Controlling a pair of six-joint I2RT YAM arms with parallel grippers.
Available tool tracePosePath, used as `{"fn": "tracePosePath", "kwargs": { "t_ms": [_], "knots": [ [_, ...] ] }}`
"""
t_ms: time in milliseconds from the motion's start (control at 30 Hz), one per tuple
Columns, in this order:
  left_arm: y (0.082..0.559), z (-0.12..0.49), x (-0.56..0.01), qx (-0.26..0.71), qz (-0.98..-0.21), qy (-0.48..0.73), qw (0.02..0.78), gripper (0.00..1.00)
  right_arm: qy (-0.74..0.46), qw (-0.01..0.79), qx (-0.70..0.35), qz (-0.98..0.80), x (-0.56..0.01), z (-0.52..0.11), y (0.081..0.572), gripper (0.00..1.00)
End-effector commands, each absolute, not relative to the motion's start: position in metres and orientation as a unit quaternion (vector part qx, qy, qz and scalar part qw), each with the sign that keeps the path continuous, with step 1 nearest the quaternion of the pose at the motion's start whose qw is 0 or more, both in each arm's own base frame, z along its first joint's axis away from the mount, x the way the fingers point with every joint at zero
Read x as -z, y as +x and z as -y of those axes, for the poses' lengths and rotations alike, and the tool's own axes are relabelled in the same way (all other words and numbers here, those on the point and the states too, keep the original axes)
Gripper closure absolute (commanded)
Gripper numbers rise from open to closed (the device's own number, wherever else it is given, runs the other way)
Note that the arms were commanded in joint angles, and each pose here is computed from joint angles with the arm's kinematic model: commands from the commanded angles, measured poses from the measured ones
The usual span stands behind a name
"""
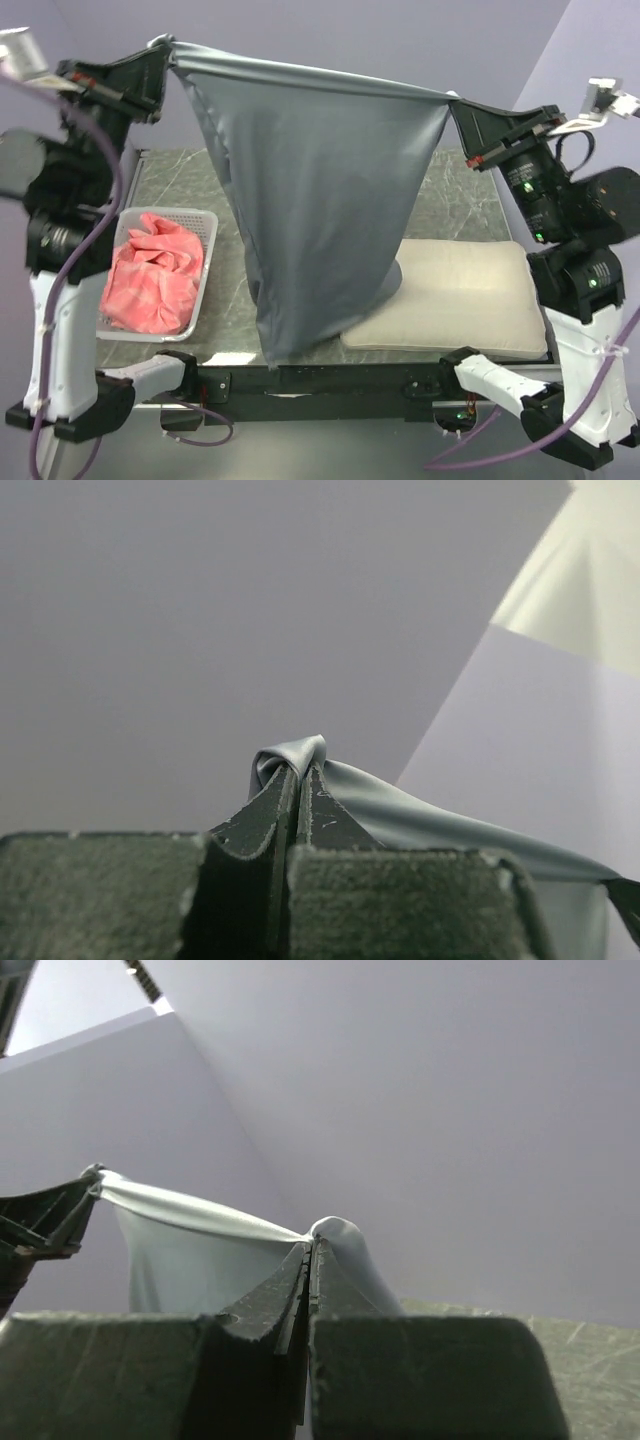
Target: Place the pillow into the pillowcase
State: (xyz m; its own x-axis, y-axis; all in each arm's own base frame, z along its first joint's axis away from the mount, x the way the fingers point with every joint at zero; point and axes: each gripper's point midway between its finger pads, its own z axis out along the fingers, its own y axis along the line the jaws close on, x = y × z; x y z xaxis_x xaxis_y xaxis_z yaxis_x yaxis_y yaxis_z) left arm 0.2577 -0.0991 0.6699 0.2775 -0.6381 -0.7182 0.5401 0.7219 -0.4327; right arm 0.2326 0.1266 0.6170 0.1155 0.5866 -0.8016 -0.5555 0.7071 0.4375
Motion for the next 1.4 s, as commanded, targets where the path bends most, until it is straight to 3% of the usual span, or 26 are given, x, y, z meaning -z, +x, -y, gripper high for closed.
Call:
{"fn": "tracePosePath", "kwargs": {
  "t_ms": [0,133,200,267,300,333,367,400,433,467,533,567,600,633,667,700,767,900,933,967,1033,1067,1133,1167,1233,1367],
  "knots": [
    [0.340,0.068,-0.635,0.273,-0.507,-0.139,0.805,0.99,0.081,0.771,-0.301,-0.555,-0.599,-0.108,0.301,1.00],
    [0.436,0.068,-0.570,0.247,-0.571,-0.162,0.766,0.99,0.090,0.744,-0.258,-0.610,-0.545,-0.134,0.402,1.00],
    [0.490,0.063,-0.540,0.246,-0.598,-0.178,0.741,0.99,0.100,0.752,-0.241,-0.605,-0.549,-0.135,0.432,1.00],
    [0.538,0.042,-0.511,0.230,-0.620,-0.200,0.723,0.99,0.100,0.728,-0.214,-0.644,-0.507,-0.152,0.492,1.00],
    [0.551,0.036,-0.505,0.231,-0.624,-0.208,0.717,0.99,0.104,0.746,-0.217,-0.622,-0.534,-0.152,0.499,1.00],
    [0.579,0.021,-0.470,0.217,-0.645,-0.224,0.697,0.99,0.103,0.726,-0.201,-0.649,-0.497,-0.162,0.539,1.00],
    [0.585,0.021,-0.479,0.223,-0.637,-0.223,0.703,0.99,0.101,0.718,-0.194,-0.660,-0.487,-0.165,0.553,1.00],
    [0.594,0.006,-0.471,0.218,-0.638,-0.236,0.700,0.99,0.099,0.741,-0.210,-0.630,-0.522,-0.165,0.553,1.00],
    [0.610,-0.004,-0.451,0.213,-0.647,-0.243,0.690,0.99,0.096,0.726,-0.203,-0.650,-0.488,-0.173,0.584,1.00],
    [0.614,-0.009,-0.445,0.213,-0.649,-0.247,0.687,0.99,0.097,0.735,-0.211,-0.637,-0.499,-0.175,0.586,0.99],
    [0.626,-0.018,-0.422,0.205,-0.660,-0.260,0.674,0.87,0.091,0.730,-0.216,-0.643,-0.482,-0.181,0.598,0.77],
    [0.628,-0.022,-0.407,0.201,-0.669,-0.265,0.665,0.71,0.090,0.722,-0.215,-0.652,-0.461,-0.184,0.606,0.64],
    [0.630,-0.024,-0.399,0.199,-0.673,-0.267,0.660,0.63,0.089,0.727,-0.220,-0.645,-0.470,-0.181,0.598,0.52],
    [0.627,-0.028,-0.398,0.197,-0.674,-0.271,0.659,0.57,0.084,0.725,-0.223,-0.646,-0.466,-0.184,0.596,0.48],
    [0.627,-0.031,-0.386,0.193,-0.679,-0.274,0.653,0.37,0.084,0.715,-0.221,-0.658,-0.452,-0.185,0.595,0.43],
    [0.624,-0.029,-0.385,0.197,-0.681,-0.271,0.651,0.25,0.083,0.716,-0.223,-0.657,-0.461,-0.183,0.587,0.32],
    [0.614,-0.026,-0.392,0.202,-0.682,-0.267,0.651,0.07,0.078,0.697,-0.219,-0.679,-0.456,-0.182,0.576,0.22],
    [0.585,0.005,-0.404,0.235,-0.690,-0.247,0.639,0.03,0.087,0.665,-0.213,-0.710,-0.463,-0.164,0.522,0.13],
    [0.570,0.014,-0.400,0.234,-0.697,-0.245,0.632,0.02,0.091,0.654,-0.219,-0.718,-0.456,-0.163,0.509,0.12],
    [0.562,0.023,-0.398,0.231,-0.702,-0.240,0.630,0.03,0.092,0.620,-0.208,-0.751,-0.412,-0.162,0.500,0.12],
    [0.536,0.062,-0.380,0.235,-0.725,-0.225,0.607,0.03,0.103,0.622,-0.221,-0.744,-0.418,-0.153,0.453,0.09],
    [0.525,0.078,-0.374,0.245,-0.732,-0.219,0.597,0.04,0.107,0.589,-0.205,-0.774,-0.370,-0.149,0.441,0.08],
    [0.492,0.113,-0.345,0.253,-0.753,-0.216,0.567,0.07,0.108,0.585,-0.224,-0.772,-0.365,-0.145,0.400,0.08],
    [0.480,0.127,-0.338,0.266,-0.755,-0.215,0.560,0.09,0.106,0.550,-0.212,-0.801,-0.320,-0.144,0.385,0.07],
    [0.438,0.172,-0.307,0.279,-0.779,-0.188,0.529,0.09,0.091,0.540,-0.226,-0.806,-0.304,-0.155,0.349,0.07],
    [0.370,0.238,-0.257,0.300,-0.810,-0.135,0.485,0.15,0.061,0.474,-0.194,-0.857,-0.215,-0.174,0.291,0.07]
  ]
}}
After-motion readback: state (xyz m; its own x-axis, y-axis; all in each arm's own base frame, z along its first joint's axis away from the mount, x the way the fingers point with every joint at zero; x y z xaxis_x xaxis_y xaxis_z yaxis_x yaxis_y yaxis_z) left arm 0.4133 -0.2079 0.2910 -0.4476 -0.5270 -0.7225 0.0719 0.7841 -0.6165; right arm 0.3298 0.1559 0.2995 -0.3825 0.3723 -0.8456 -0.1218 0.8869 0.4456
